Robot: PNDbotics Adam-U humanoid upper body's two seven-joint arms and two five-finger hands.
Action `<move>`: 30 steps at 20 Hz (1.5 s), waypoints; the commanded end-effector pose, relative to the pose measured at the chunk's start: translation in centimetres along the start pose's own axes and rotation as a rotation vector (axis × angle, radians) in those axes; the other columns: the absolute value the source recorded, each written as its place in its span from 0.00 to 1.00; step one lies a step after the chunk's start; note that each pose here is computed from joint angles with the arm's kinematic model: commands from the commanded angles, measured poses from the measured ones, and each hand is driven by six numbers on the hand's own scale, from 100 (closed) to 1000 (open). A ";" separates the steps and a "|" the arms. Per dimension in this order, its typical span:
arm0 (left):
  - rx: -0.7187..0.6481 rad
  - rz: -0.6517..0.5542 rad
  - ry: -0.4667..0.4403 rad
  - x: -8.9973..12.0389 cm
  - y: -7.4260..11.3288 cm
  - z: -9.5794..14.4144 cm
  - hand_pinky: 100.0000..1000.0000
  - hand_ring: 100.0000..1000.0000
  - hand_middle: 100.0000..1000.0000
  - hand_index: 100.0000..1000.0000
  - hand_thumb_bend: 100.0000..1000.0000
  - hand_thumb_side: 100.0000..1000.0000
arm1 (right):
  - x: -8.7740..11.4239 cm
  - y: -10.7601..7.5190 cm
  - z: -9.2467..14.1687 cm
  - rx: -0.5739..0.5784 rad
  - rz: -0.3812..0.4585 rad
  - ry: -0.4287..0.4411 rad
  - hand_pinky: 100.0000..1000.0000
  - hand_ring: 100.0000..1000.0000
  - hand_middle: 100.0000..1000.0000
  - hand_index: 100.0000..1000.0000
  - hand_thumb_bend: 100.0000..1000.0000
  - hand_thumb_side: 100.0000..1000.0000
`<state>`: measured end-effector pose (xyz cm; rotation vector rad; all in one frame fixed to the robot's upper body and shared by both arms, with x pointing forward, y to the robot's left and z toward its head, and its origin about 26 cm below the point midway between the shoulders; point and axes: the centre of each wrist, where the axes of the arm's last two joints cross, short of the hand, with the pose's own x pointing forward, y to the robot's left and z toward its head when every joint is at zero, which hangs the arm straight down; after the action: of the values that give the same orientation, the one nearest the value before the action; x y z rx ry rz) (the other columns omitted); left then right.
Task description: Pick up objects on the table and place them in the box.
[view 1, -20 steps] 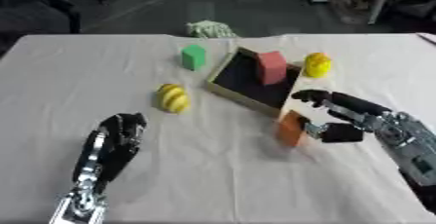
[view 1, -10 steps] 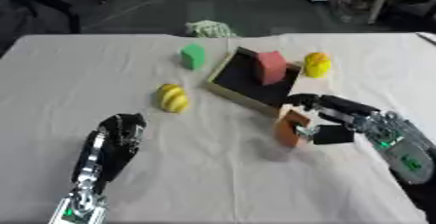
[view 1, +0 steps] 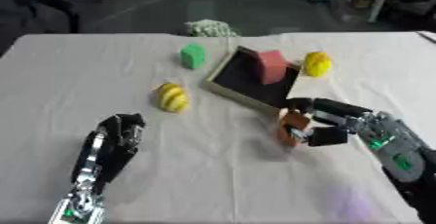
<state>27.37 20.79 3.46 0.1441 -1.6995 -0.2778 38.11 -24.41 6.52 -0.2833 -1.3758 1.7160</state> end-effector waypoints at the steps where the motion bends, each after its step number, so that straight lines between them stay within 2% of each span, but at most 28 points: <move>1: -0.005 -0.002 -0.017 0.4 0.1 -0.2 0.68 0.66 0.58 0.52 0.04 0.54 | -0.1 -1.1 0.1 0.004 0.054 0.022 0.86 0.94 0.96 1.00 0.00 0.66; 2: -0.005 -0.002 -0.017 0.4 0.1 -0.2 0.68 0.66 0.58 0.52 0.04 0.54 | -0.2 -1.0 0.1 0.006 0.063 0.031 0.86 0.94 0.96 1.00 0.00 0.59; 3: -0.005 -0.002 -0.017 0.4 0.1 -0.2 0.68 0.66 0.58 0.52 0.04 0.54 | -0.3 -1.0 0.1 0.005 0.073 0.041 0.86 0.94 0.96 1.00 0.00 0.56; 4: -0.005 -0.002 -0.016 0.4 0.1 -0.2 0.68 0.66 0.58 0.52 0.04 0.54 | -0.3 -1.0 0.2 0.003 0.080 0.051 0.85 0.93 0.95 1.00 0.00 0.45; 5: -0.005 -0.002 -0.016 0.4 0.1 -0.2 0.68 0.66 0.58 0.52 0.04 0.54 | -0.4 -1.0 0.2 0.001 0.086 0.060 0.85 0.93 0.95 1.00 0.00 0.42; 6: -0.004 -0.003 -0.016 0.3 0.1 -0.2 0.68 0.66 0.58 0.52 0.04 0.54 | -0.5 -1.0 0.2 -0.003 0.091 0.068 0.84 0.92 0.94 0.99 0.00 0.32; 9: -0.004 -0.002 -0.016 0.3 0.1 -0.2 0.68 0.66 0.58 0.52 0.04 0.54 | -0.7 -0.8 0.2 -0.017 0.100 0.085 0.81 0.88 0.90 0.96 0.00 0.17; 10: -0.004 -0.002 -0.016 0.3 0.1 -0.2 0.68 0.66 0.58 0.52 0.04 0.54 | -0.8 -0.6 0.2 -0.021 0.103 0.089 0.78 0.86 0.89 0.94 0.00 0.14; 16: -0.004 -0.002 -0.016 0.3 0.1 -0.2 0.68 0.66 0.58 0.52 0.03 0.54 | -1.2 -0.4 0.4 -0.080 0.088 0.087 0.59 0.67 0.75 0.77 0.00 0.13; 20: -0.004 -0.002 -0.016 0.3 0.1 -0.2 0.68 0.66 0.58 0.52 0.03 0.54 | -1.2 -0.4 0.4 -0.104 0.077 0.079 0.59 0.67 0.75 0.77 0.00 0.13; 21: -0.004 -0.002 -0.016 0.3 0.1 -0.2 0.68 0.66 0.58 0.52 0.03 0.54 | -1.0 -0.8 0.3 -0.128 0.076 0.064 0.43 0.50 0.57 0.60 0.00 0.11; 22: -0.004 -0.002 -0.016 0.3 0.1 -0.2 0.68 0.66 0.58 0.52 0.03 0.54 | -0.7 -1.2 0.4 -0.156 0.074 0.047 0.41 0.49 0.55 0.59 0.00 0.11; 26: -0.004 -0.002 -0.017 0.4 0.1 -0.2 0.68 0.66 0.58 0.52 0.03 0.54 | 0.4 -3.4 0.5 -0.238 0.066 -0.020 0.41 0.49 0.54 0.59 0.00 0.11; 30: -0.010 0.002 -0.020 0.5 0.0 -0.2 0.68 0.66 0.58 0.52 0.03 0.54 | 0.9 -6.3 0.6 -0.279 0.031 -0.035 0.42 0.50 0.54 0.60 0.00 0.11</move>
<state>27.36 20.72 3.30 0.1418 -1.6939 -0.2809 39.96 -23.55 10.71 -0.4052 -1.6197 1.5787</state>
